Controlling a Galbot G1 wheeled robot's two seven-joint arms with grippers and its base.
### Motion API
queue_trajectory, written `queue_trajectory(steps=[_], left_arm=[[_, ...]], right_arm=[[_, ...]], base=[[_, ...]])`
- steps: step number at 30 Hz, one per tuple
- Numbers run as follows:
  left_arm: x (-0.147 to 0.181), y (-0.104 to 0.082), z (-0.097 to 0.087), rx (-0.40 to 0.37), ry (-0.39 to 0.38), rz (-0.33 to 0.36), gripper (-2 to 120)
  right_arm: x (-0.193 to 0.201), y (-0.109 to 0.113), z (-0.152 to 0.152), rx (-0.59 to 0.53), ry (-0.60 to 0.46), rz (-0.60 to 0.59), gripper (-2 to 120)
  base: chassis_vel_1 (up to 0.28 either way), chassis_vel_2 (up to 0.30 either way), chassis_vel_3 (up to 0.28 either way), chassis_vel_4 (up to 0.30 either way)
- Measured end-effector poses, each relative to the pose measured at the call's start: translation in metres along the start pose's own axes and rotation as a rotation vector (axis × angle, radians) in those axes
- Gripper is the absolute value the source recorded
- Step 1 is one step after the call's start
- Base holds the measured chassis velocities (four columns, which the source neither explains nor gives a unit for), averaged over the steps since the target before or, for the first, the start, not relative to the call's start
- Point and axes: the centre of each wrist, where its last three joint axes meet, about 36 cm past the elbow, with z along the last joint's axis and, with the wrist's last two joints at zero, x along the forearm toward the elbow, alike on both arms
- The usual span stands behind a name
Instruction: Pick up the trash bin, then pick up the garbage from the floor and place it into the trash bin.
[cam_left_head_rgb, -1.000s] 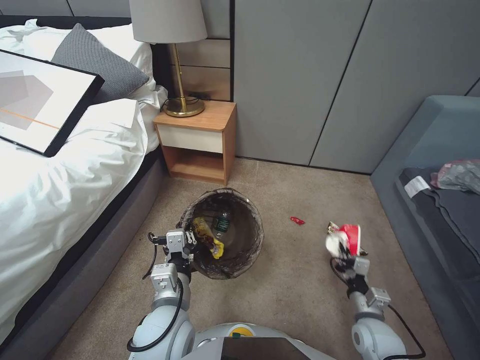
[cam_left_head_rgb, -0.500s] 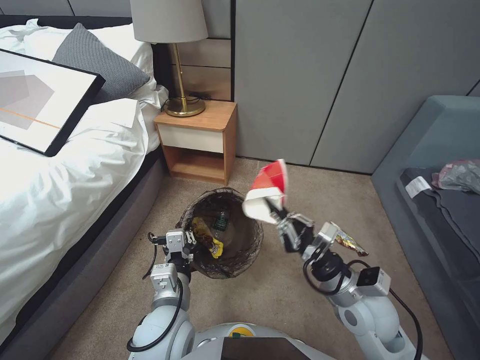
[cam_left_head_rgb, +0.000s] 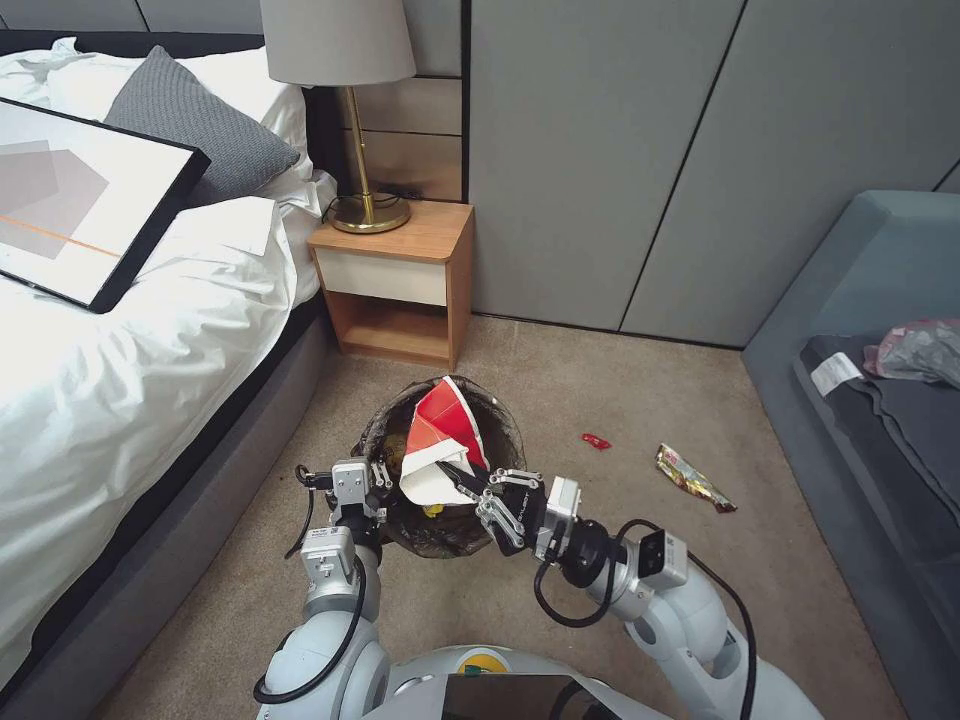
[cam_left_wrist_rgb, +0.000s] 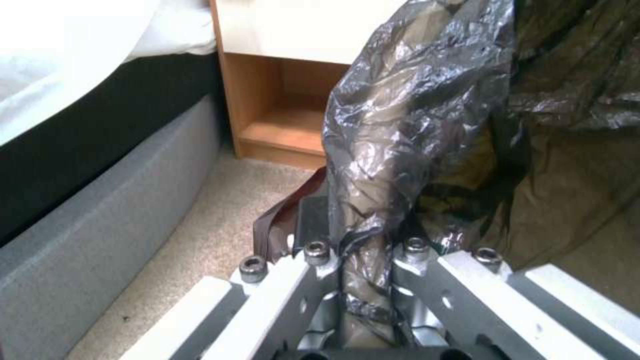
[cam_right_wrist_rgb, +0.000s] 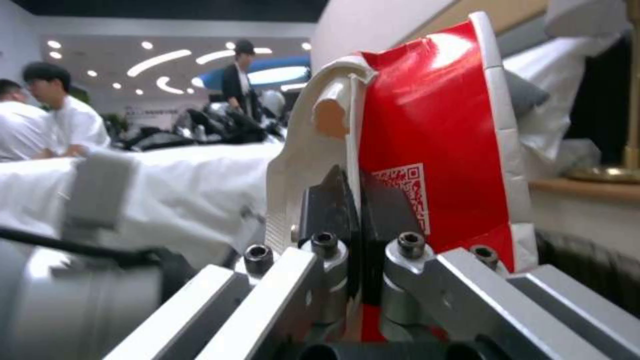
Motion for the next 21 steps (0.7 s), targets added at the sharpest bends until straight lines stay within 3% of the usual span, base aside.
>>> queue_trajectory(steps=[9, 21], left_arm=[[0.000, 0.000, 0.000, 0.000, 0.000, 0.000, 3], [0.000, 0.000, 0.000, 0.000, 0.000, 0.000, 2]], right_arm=[[-0.001, -0.007, 0.030, -0.026, 0.038, 0.048, -1], [0.002, -0.006, 0.038, -0.028, 0.055, 0.065, 45]], base=[[0.000, 0.000, 0.000, 0.000], [0.000, 0.000, 0.000, 0.000]])
